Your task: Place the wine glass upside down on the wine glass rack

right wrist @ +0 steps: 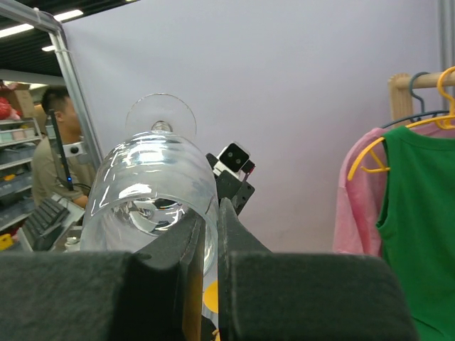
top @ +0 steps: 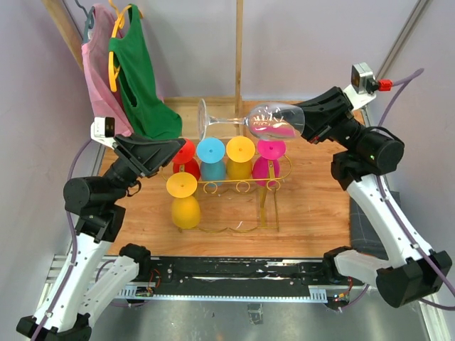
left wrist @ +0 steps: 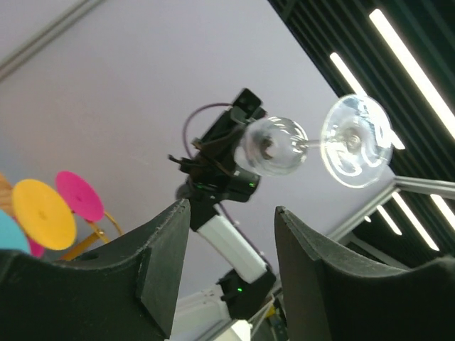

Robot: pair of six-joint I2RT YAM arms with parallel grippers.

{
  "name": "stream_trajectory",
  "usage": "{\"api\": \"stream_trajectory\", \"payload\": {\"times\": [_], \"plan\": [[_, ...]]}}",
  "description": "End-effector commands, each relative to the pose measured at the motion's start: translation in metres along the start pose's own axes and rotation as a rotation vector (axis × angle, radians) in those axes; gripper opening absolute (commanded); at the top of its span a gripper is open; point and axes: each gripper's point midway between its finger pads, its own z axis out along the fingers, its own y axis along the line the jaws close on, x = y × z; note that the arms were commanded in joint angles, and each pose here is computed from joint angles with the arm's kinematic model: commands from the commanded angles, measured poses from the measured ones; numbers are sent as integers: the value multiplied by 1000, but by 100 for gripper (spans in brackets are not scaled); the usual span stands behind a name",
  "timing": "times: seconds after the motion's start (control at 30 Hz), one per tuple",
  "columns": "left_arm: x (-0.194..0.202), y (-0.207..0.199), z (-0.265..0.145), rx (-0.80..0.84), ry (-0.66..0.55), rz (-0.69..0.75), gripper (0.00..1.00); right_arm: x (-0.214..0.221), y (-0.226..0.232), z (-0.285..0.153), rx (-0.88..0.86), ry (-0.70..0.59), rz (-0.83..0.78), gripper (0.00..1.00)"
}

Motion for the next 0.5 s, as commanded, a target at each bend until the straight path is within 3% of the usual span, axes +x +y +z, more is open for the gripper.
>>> {"api": "stream_trajectory", "payload": {"times": [0.0,0.47], "plan": [[5,-62,-4,205,61,0,59,-13,41,9,-190,-45,27,1],[18,-97,-9,361,199,-91,59,20,39,32,-256,12,87,1]]}}
